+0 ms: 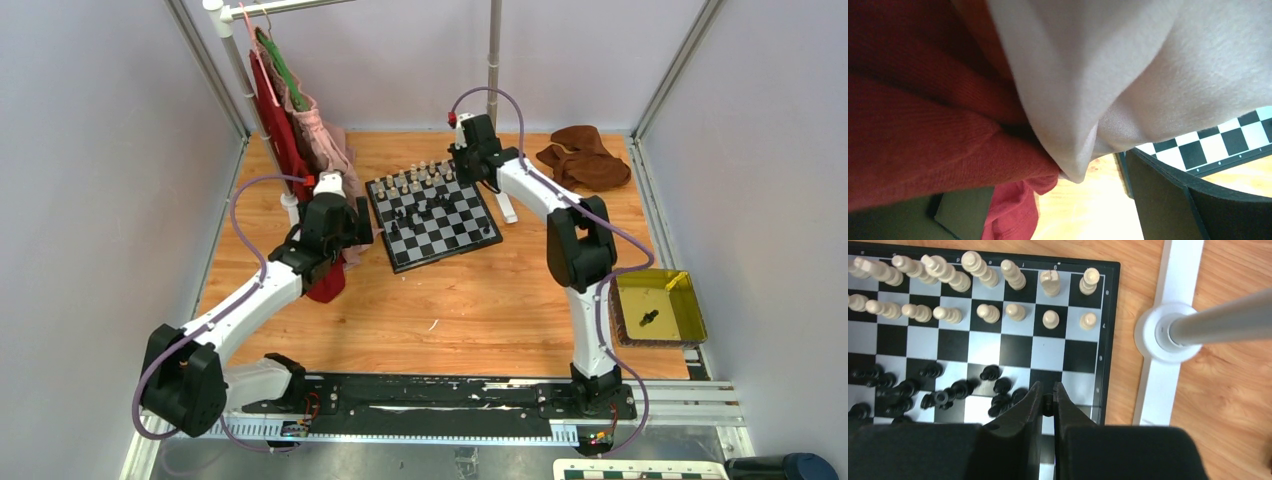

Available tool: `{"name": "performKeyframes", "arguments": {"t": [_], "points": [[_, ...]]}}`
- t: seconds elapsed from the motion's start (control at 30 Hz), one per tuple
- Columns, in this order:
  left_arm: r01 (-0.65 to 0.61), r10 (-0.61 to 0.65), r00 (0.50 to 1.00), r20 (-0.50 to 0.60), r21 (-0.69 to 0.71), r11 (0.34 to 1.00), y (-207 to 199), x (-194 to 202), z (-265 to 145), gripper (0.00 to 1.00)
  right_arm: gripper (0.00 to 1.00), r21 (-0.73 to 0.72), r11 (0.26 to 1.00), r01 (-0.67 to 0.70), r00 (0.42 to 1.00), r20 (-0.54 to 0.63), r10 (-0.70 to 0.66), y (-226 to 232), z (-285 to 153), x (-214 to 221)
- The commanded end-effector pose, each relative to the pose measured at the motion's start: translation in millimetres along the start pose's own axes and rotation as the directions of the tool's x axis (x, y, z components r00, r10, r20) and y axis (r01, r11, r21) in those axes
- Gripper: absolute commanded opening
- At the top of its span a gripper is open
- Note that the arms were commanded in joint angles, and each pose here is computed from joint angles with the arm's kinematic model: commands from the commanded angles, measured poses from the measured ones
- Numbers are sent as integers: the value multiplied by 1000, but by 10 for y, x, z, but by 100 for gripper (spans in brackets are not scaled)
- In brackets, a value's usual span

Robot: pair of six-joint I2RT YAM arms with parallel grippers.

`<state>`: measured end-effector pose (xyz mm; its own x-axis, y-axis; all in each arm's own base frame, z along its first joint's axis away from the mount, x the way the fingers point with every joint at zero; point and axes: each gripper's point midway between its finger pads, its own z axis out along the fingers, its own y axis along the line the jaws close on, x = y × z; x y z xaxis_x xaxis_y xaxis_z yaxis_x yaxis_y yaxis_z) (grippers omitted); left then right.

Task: Set up the chess pieces on the board
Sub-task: Pick up the chess piece from the chessboard, then place the chess piece on the chessboard.

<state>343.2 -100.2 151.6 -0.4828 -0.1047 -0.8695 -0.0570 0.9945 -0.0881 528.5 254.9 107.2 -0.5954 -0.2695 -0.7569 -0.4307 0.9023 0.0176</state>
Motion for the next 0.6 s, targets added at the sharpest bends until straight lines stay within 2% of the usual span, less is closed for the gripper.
{"name": "performKeyframes", "arguments": {"t": [0.0,0.33,0.57], "points": [[36,-36,999,16,16,999,10,-115,-127,100,0,40,999,27,1000,-1,-27,24,-304,8],[44,-45,999,23,27,999,50,-111,-263,100,0,109,994,4,999,-40,1,-23,-591,582],[70,-72,997,35,39,997,41,-101,-278,100,0,140,990,11,1000,21,-14,-58,-609,746]]}}
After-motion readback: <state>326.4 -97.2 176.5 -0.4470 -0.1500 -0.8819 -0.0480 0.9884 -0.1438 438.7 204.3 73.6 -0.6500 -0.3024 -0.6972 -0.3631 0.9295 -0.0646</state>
